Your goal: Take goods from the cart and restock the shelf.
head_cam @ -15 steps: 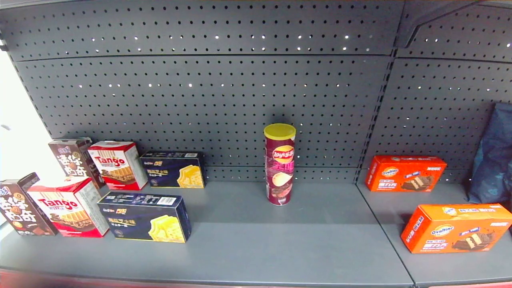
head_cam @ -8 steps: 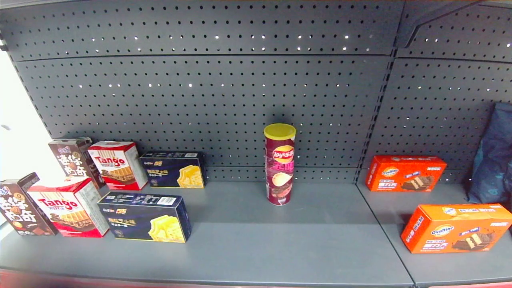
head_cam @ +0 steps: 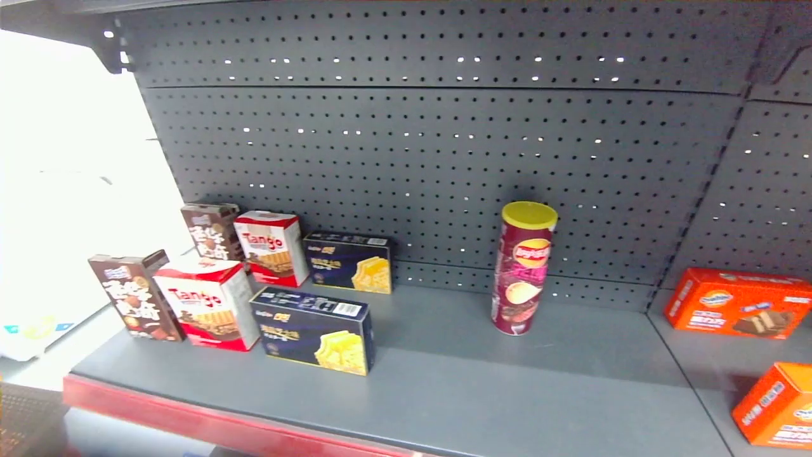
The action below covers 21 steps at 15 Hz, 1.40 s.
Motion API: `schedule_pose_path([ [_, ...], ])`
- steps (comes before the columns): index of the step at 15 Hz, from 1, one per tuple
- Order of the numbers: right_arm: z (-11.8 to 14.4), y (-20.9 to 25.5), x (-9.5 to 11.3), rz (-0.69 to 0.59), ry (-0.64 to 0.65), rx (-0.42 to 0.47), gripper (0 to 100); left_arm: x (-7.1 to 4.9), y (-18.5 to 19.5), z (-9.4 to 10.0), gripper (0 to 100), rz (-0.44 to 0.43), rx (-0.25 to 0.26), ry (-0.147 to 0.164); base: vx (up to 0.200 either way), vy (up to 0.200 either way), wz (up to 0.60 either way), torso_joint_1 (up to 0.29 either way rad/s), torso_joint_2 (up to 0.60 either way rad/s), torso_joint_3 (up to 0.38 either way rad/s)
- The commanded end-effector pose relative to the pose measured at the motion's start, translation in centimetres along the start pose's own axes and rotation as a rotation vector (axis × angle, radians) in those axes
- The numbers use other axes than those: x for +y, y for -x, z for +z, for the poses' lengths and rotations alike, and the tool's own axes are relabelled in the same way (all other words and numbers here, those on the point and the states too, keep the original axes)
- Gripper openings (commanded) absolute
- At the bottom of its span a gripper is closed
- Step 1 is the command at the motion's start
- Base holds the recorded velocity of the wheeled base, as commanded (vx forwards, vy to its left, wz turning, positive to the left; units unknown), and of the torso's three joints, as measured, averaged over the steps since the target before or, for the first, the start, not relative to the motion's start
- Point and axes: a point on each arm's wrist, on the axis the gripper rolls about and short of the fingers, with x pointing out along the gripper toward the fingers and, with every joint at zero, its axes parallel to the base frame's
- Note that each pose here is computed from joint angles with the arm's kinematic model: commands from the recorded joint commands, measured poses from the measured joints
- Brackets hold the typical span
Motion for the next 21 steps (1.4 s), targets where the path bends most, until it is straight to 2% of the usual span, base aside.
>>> schedule_pose_path([
  [1,0.00,-0.01,0.00,0.000,0.000,0.001,100,0.00,0.00,0.01,100,0.001,-0.001,0.000,0.000,0.000,0.60,0.002,0.00,-0.002],
  [14,0.00,-0.01,0.00,-0.001,0.000,0.001,100,0.00,0.00,0.01,100,-0.001,-0.001,-0.003,0.000,0.000,0.60,0.003,0.00,0.002],
  [21,0.02,-0.01,0.00,-0.001,-0.002,0.000,100,-0.01,0.00,0.01,100,-0.002,-0.001,-0.005,0.000,0.000,0.00,0.000,0.00,0.000],
])
